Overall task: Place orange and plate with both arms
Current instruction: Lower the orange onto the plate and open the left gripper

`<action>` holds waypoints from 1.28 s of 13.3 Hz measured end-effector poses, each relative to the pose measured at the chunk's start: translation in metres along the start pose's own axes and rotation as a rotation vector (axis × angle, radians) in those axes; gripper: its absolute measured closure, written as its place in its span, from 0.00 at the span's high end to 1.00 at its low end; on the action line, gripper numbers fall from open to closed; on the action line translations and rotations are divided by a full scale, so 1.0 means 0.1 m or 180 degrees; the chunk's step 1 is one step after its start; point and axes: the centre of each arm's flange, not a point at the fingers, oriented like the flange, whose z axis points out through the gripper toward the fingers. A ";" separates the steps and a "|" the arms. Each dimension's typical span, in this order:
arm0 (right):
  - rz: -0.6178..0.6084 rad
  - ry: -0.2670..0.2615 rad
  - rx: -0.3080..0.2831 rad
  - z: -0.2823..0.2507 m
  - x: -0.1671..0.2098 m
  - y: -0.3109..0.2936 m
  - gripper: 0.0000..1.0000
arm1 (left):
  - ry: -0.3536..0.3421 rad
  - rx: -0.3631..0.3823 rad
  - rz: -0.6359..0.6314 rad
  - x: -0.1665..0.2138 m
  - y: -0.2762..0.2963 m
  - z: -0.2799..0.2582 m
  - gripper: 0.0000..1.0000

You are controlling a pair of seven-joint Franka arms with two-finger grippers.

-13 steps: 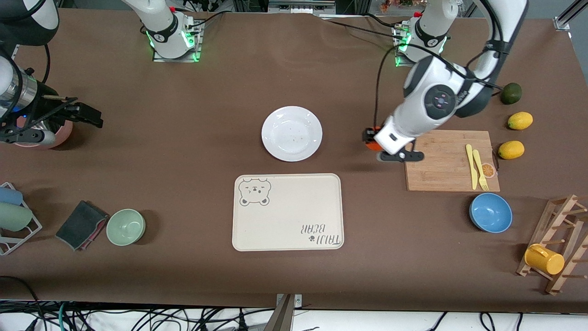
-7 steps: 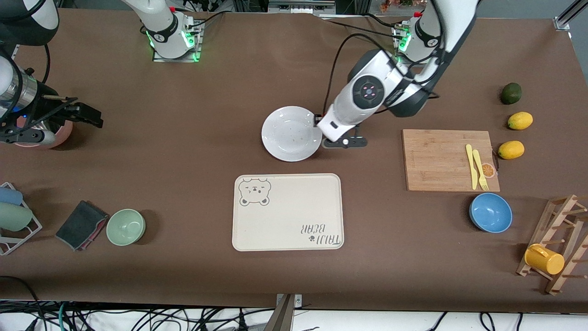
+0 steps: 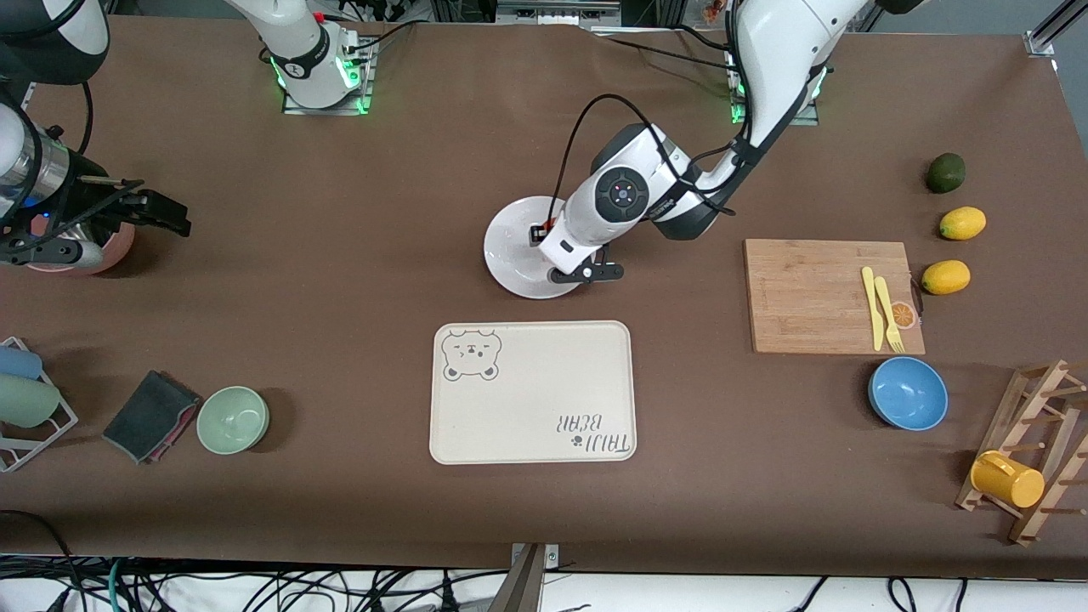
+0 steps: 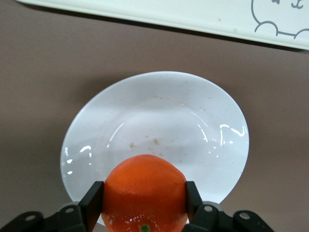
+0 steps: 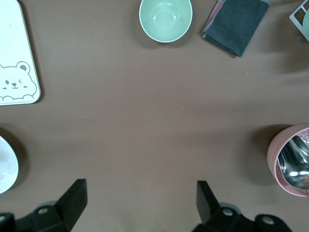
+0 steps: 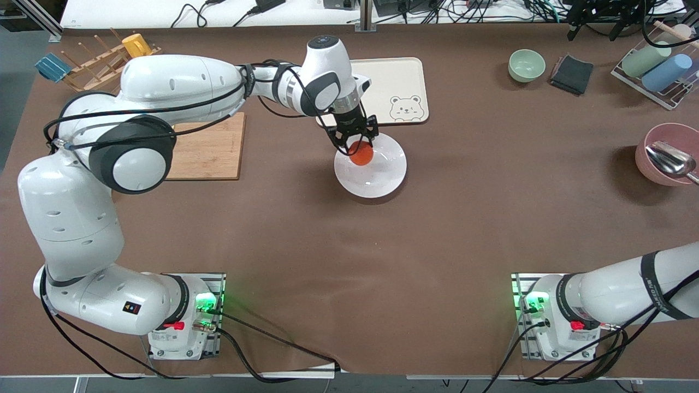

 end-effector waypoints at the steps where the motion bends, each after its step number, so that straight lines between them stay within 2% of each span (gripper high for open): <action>1: 0.0000 0.0000 0.0000 0.00 0.00 0.00 1.00 | 0.0007 -0.0019 -0.0046 -0.02 0.04 0.05 0.73; 8: 0.0000 0.0000 0.0000 0.00 0.00 0.00 1.00 | -0.0083 0.0030 -0.0220 -0.03 0.02 0.44 0.73; 9: 0.0000 0.0000 0.0000 0.00 0.00 0.00 1.00 | -0.0078 0.0032 -0.0231 -0.01 0.00 0.44 0.78; 11: 0.0000 -0.0001 0.0000 0.00 0.00 0.00 1.00 | -0.0066 0.0026 -0.0261 0.02 -0.01 0.42 0.98; 12: 0.0000 -0.0002 0.0000 0.00 0.00 0.00 1.00 | -0.0060 0.0020 -0.0284 0.05 -0.02 0.40 1.00; 15: 0.0000 -0.0002 0.0000 0.00 0.00 0.00 1.00 | -0.0015 0.0046 -0.0413 0.32 -0.19 0.04 1.00; 17: 0.0000 -0.0003 0.0000 0.00 0.00 0.00 1.00 | 0.0177 0.0153 -0.0506 0.65 -0.54 -0.57 1.00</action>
